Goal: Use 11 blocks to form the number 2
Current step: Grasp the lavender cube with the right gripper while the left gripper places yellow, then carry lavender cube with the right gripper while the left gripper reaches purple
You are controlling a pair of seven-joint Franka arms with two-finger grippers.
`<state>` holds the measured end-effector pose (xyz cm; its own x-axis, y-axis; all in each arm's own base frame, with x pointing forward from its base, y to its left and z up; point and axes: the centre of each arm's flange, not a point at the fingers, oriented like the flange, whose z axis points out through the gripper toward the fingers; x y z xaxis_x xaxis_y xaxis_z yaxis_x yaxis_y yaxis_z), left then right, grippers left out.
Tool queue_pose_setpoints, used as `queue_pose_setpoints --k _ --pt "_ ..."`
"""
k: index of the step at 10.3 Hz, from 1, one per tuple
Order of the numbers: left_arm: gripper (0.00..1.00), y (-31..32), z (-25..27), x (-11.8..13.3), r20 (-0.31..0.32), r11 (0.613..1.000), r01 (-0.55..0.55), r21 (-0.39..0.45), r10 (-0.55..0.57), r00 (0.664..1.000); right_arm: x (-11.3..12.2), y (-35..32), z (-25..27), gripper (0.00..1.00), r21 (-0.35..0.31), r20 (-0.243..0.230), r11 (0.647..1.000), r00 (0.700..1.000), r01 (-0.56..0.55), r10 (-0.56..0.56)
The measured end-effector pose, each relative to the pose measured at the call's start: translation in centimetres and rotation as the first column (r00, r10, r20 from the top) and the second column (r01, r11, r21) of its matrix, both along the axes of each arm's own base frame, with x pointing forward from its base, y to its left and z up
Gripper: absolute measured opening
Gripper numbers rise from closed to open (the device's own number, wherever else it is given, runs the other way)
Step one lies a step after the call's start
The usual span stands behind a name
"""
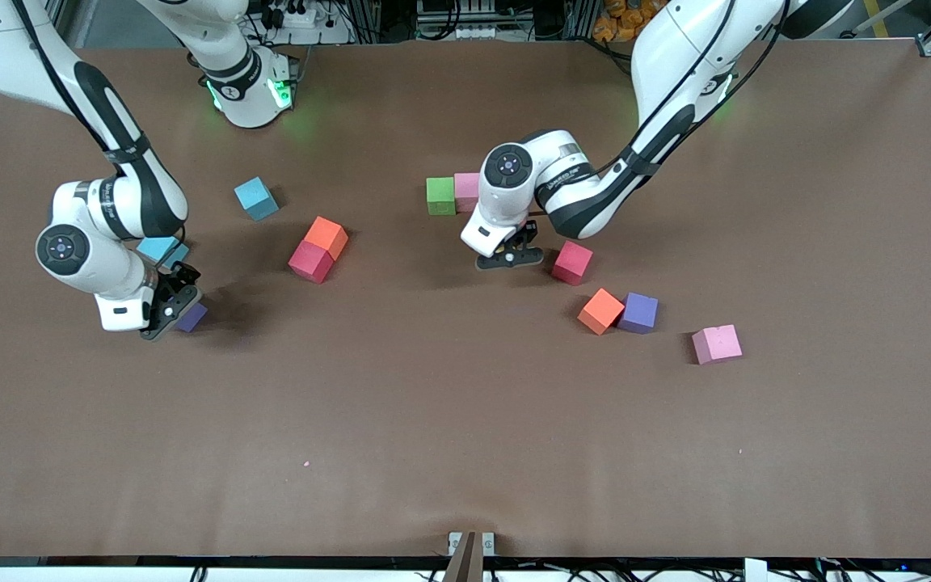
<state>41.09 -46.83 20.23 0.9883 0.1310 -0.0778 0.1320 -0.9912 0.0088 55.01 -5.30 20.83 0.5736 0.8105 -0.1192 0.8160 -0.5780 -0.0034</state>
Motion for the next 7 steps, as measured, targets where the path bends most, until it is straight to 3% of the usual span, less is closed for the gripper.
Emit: queue_pose_setpoints --k 4,5,6,7 --pt "0.6 -0.4 0.0 -0.5 0.034 0.999 0.048 0.002 -0.048 0.998 0.4 -3.2 -1.3 1.0 0.021 -0.006 0.999 0.999 -0.039 0.04" --pt "0.6 -0.4 -0.1 -0.5 0.035 0.999 0.049 0.002 -0.049 0.998 0.5 -3.2 -1.4 0.9 0.022 -0.006 0.999 0.999 -0.04 0.041" --pt "0.69 -0.3 -0.3 -0.5 0.035 0.999 0.055 0.002 -0.055 0.998 0.6 -3.0 -1.3 0.88 0.024 -0.003 0.999 0.999 -0.046 0.047" --pt "0.86 -0.3 -0.6 -0.5 0.035 0.998 0.058 0.002 -0.058 0.998 0.8 -2.4 -1.1 0.72 0.025 0.003 0.998 0.998 -0.057 0.057"
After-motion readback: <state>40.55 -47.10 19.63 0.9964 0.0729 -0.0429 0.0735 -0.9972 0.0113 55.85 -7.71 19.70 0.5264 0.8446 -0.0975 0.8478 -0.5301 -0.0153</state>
